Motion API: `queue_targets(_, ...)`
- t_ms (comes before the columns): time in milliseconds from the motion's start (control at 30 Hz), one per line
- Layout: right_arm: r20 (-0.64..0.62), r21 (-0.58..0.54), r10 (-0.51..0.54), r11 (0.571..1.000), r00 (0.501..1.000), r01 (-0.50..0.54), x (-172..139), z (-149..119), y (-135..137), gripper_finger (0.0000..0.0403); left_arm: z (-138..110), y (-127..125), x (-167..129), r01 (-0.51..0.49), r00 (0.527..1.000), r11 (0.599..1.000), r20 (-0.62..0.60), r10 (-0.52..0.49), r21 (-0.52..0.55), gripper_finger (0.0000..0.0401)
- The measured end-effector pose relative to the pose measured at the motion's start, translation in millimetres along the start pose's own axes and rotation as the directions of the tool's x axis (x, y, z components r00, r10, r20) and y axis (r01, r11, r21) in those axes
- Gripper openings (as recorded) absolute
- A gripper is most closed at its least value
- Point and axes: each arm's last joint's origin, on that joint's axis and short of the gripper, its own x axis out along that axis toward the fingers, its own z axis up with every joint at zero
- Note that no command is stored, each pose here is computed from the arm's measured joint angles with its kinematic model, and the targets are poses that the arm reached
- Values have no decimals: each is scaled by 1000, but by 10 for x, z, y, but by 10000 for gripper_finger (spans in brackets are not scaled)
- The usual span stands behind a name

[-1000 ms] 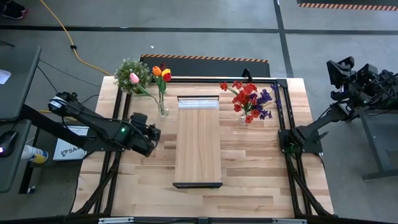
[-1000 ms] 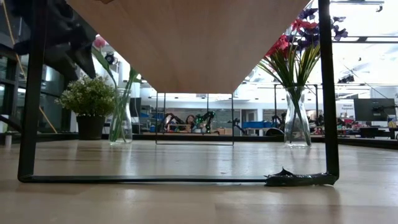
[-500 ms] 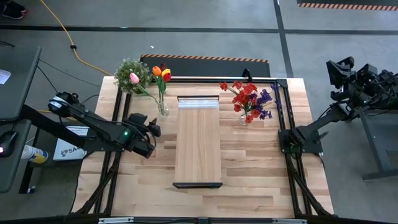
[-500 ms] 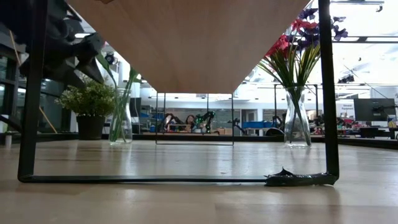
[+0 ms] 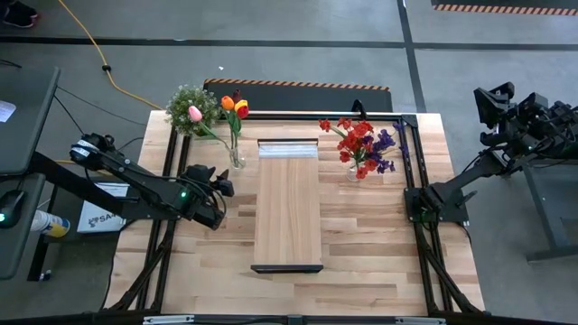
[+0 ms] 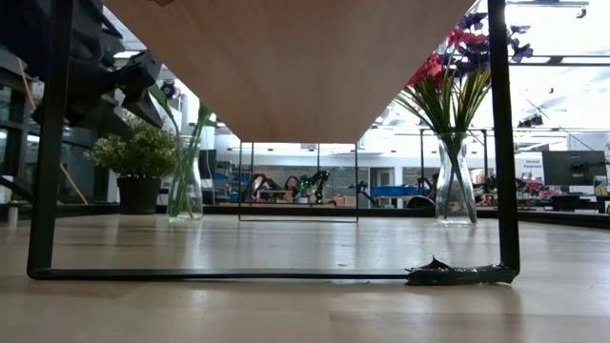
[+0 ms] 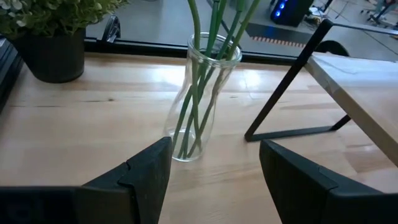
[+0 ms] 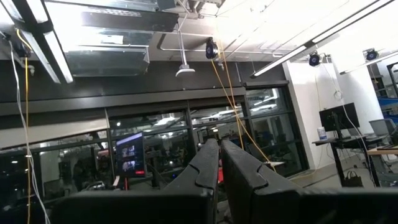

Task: Pick and place flowers into a vace then onto a shelf
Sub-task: Put the left transparent vase with tulips on the shelf

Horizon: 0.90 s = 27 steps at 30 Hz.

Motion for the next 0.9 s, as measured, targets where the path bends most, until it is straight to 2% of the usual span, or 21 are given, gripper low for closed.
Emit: queue_targets(900,-8,-10,4,1000,1000,-4,0,-11,5,12,-14,3,0,-12,999,1000,-43,13,2,283)
